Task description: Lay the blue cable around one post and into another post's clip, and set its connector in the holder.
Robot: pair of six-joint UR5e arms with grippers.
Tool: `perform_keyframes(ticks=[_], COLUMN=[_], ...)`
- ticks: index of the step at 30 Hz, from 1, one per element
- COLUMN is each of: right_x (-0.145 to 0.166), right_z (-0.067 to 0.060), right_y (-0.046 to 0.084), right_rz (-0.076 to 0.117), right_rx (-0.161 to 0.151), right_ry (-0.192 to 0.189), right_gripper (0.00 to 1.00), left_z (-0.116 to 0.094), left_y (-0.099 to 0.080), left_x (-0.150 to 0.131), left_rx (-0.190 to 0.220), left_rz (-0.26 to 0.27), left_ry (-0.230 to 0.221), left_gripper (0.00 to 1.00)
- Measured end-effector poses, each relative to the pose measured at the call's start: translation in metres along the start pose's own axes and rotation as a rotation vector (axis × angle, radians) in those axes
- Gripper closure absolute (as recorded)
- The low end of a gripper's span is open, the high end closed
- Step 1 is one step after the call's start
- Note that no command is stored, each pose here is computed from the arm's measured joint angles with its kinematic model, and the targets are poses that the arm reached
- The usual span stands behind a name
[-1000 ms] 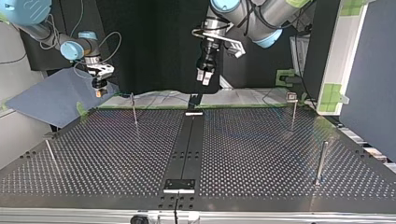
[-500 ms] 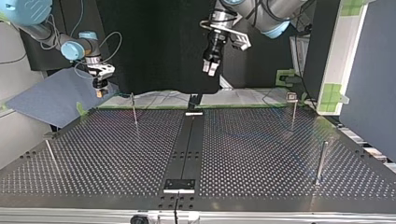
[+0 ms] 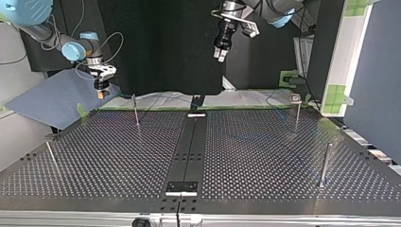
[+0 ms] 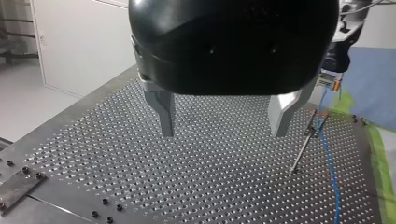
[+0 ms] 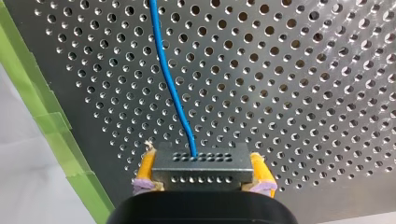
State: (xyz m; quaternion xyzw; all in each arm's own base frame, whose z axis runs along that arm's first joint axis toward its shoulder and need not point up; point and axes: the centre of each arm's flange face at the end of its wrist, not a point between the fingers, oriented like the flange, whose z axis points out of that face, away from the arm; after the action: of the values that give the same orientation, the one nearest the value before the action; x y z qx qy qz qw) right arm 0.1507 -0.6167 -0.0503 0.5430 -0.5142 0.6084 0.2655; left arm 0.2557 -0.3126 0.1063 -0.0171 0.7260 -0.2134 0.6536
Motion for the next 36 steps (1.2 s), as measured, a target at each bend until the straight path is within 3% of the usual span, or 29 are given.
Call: perform_keyframes(ticks=[14,24,29,33,36], right_x=[0.0,0.0,0.0,0.0,0.002], right_z=[0.0,0.0,0.0,-0.001,-0.003], right_y=[0.0,0.0,0.0,0.004,0.011], right_rz=[-0.001,-0.002,-0.002,0.002,0.011], right_rx=[0.0,0.0,-0.001,-0.02,-0.054], right_ry=[0.001,0.001,-0.001,-0.002,-0.001], right_gripper=[1.0,1.0,1.0,1.0,1.0], left_z=[-0.04,-0.037,-0.036,-0.036,-0.036], left_y=[0.021,0.018,0.018,0.018,0.018], left_x=[0.014,0.009,0.009,0.009,0.009], left_rx=[-0.003,0.016,0.019,0.019,0.018], left_rz=[-0.011,-0.028,-0.032,-0.03,-0.029], left_ry=[-0.005,-0.061,-0.068,-0.066,-0.064], left_gripper=[0.0,0.0,0.0,0.0,0.0])
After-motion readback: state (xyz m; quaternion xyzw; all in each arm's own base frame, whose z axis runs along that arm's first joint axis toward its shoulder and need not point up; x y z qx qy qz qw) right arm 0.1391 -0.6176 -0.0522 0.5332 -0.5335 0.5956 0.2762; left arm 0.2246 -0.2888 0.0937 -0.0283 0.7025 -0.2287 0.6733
